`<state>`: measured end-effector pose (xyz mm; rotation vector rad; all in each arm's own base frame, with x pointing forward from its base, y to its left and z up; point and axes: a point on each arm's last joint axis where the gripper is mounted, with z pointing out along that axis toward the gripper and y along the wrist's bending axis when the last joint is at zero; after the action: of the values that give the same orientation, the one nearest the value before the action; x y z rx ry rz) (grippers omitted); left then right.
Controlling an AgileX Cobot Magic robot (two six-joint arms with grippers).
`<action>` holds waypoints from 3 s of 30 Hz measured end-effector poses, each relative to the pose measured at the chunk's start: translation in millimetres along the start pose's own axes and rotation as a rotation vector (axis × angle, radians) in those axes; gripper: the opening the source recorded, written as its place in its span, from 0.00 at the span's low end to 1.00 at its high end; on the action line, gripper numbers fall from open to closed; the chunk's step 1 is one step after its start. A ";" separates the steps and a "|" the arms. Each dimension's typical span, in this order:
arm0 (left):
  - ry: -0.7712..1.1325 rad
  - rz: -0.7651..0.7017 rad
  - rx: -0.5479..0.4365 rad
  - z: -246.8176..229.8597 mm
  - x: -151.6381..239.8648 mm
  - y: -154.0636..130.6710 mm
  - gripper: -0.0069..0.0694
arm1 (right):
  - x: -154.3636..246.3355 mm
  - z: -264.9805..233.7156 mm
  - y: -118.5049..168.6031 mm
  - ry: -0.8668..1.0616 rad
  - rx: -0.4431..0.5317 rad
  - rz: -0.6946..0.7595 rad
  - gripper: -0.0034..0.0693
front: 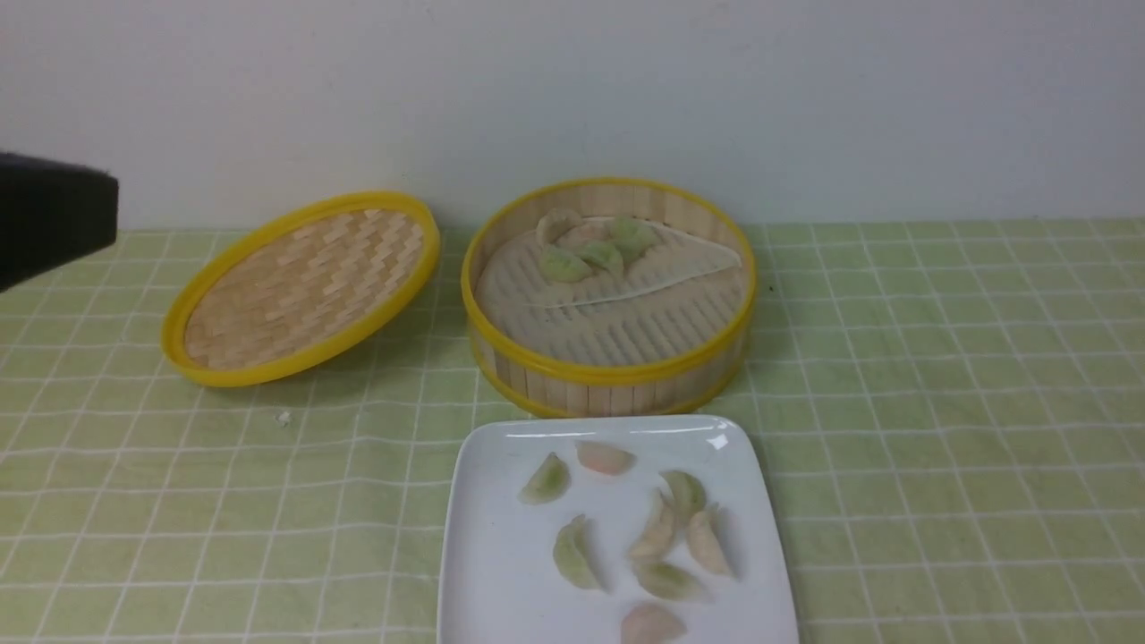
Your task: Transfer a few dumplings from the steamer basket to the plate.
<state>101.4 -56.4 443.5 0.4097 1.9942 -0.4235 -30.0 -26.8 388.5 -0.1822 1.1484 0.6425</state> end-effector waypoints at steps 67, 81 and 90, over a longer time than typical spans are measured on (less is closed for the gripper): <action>-0.159 -0.073 -0.487 52.3 272.1 59.6 0.08 | 0.6 0.2 -0.2 0.004 0.001 0.000 0.03; -0.160 -0.075 -0.487 52.3 272.1 59.6 0.08 | 0.6 0.2 -0.2 0.004 0.001 0.000 0.03; -0.159 -0.075 -0.487 52.3 272.2 59.5 0.08 | 8.4 3.0 -1.1 0.022 0.000 -0.007 0.03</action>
<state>52.5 -0.1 170.0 -0.0047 1.8821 -0.0068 -24.9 -23.1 382.1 -0.1935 1.1681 0.6352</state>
